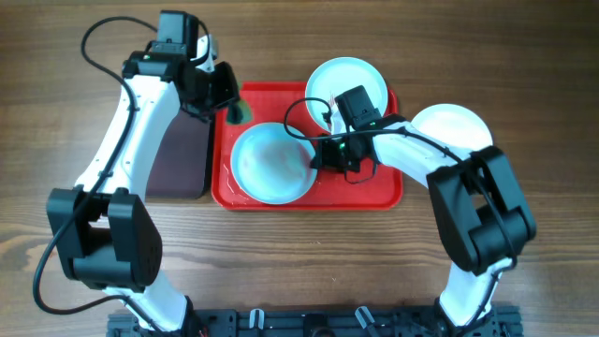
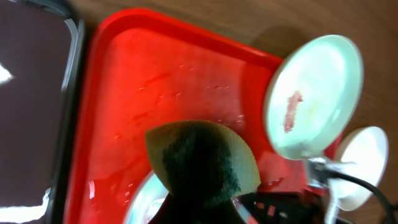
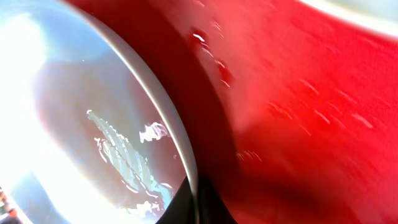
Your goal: Clean dirty plates on tray and stack at the side
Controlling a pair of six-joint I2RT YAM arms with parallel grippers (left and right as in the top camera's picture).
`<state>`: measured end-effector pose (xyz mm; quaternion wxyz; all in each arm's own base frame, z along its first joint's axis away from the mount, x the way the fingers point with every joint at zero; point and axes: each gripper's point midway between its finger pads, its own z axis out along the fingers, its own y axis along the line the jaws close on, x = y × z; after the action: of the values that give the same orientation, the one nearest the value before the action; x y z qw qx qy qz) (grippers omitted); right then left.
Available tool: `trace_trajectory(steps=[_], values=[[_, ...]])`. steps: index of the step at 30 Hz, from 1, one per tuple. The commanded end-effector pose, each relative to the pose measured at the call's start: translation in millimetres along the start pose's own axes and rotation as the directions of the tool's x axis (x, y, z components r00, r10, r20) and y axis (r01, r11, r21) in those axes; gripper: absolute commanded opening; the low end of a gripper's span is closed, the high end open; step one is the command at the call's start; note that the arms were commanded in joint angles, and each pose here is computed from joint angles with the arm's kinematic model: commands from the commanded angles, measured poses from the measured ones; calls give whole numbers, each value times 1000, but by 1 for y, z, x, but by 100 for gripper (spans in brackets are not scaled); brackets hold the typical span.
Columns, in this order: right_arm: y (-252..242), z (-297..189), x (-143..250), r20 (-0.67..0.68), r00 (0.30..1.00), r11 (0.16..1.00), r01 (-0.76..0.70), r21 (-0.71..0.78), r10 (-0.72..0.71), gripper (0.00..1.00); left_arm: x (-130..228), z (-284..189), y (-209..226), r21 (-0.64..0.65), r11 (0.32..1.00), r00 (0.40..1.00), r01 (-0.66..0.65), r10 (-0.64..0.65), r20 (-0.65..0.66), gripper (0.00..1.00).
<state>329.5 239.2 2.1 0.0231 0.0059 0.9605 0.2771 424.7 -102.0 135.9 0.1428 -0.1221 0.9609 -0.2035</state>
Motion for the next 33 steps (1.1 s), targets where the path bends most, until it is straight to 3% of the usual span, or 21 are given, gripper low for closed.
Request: trace_trajectory(steps=[1,7,17,33], values=[[-4,-41,-11,123,991,990,37,134,-54,4,-2,-8,6,-45,999,1000,-14,15,18,4],[-1,-109,-13,277,952,956,46,290,-130,4,6,-2,12,-58,998,1000,-5,5,-7,4],[6,-190,-13,498,791,800,-19,600,-355,4,34,22,18,-75,997,997,-4,-1,-71,4],[53,-246,3,491,505,491,-145,859,-709,4,42,30,1,-62,997,997,-35,31,-70,4]])
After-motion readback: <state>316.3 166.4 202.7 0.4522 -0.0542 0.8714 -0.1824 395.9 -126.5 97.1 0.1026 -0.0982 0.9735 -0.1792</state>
